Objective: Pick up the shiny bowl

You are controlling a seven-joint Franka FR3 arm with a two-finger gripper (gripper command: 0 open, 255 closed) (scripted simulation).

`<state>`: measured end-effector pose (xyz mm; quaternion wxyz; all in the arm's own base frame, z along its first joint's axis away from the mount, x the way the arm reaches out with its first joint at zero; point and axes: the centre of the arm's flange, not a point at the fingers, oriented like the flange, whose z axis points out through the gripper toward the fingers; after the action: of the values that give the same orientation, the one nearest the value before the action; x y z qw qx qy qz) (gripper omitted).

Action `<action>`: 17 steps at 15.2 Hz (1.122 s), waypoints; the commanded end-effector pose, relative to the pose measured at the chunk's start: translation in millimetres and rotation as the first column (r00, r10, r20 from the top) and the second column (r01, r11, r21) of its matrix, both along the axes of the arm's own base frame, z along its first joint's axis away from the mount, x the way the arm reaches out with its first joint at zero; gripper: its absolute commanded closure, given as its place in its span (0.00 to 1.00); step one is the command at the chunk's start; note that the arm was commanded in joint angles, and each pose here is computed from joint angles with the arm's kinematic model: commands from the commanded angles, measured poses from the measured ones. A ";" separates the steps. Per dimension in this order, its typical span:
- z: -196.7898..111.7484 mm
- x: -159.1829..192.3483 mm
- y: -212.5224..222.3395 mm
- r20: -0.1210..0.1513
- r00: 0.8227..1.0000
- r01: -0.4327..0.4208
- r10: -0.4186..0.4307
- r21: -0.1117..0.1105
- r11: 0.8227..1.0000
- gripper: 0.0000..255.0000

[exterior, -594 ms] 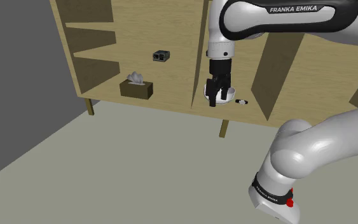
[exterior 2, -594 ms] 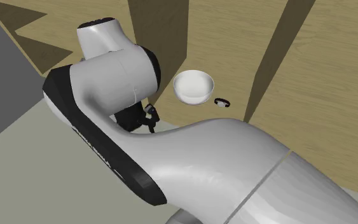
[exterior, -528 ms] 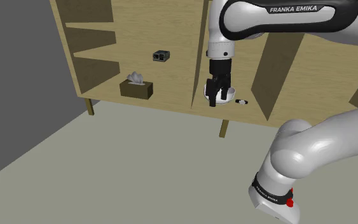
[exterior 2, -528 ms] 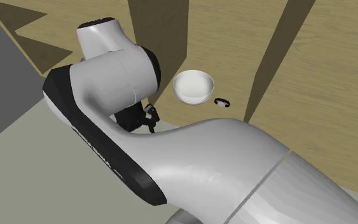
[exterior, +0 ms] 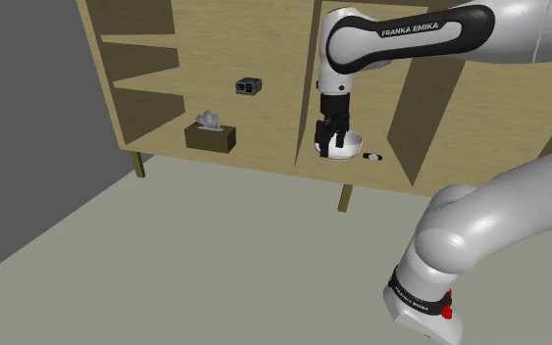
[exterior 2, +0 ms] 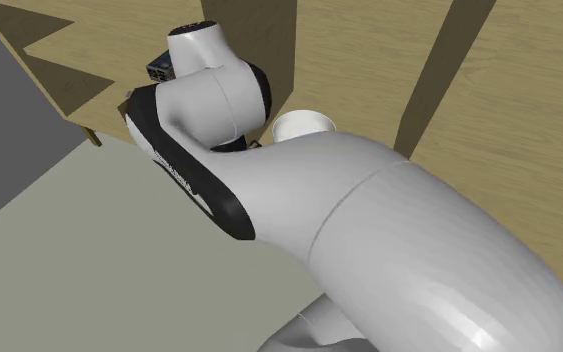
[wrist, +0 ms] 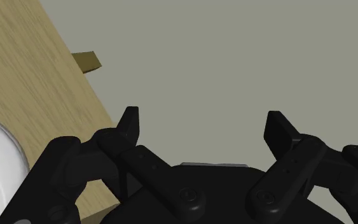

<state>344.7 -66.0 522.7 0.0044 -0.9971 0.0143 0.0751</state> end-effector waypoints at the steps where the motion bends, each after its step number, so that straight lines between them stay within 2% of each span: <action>1: -2.6 10.1 -21.3 0.009 1.000 -0.002 0.002 -0.011 1.000 0.00; 17: -34.6 106.3 -188.7 0.075 0.997 -0.008 0.015 -0.088 0.996 0.00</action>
<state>448.0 -242.8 488.6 -0.0358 -0.9985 0.0123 0.0387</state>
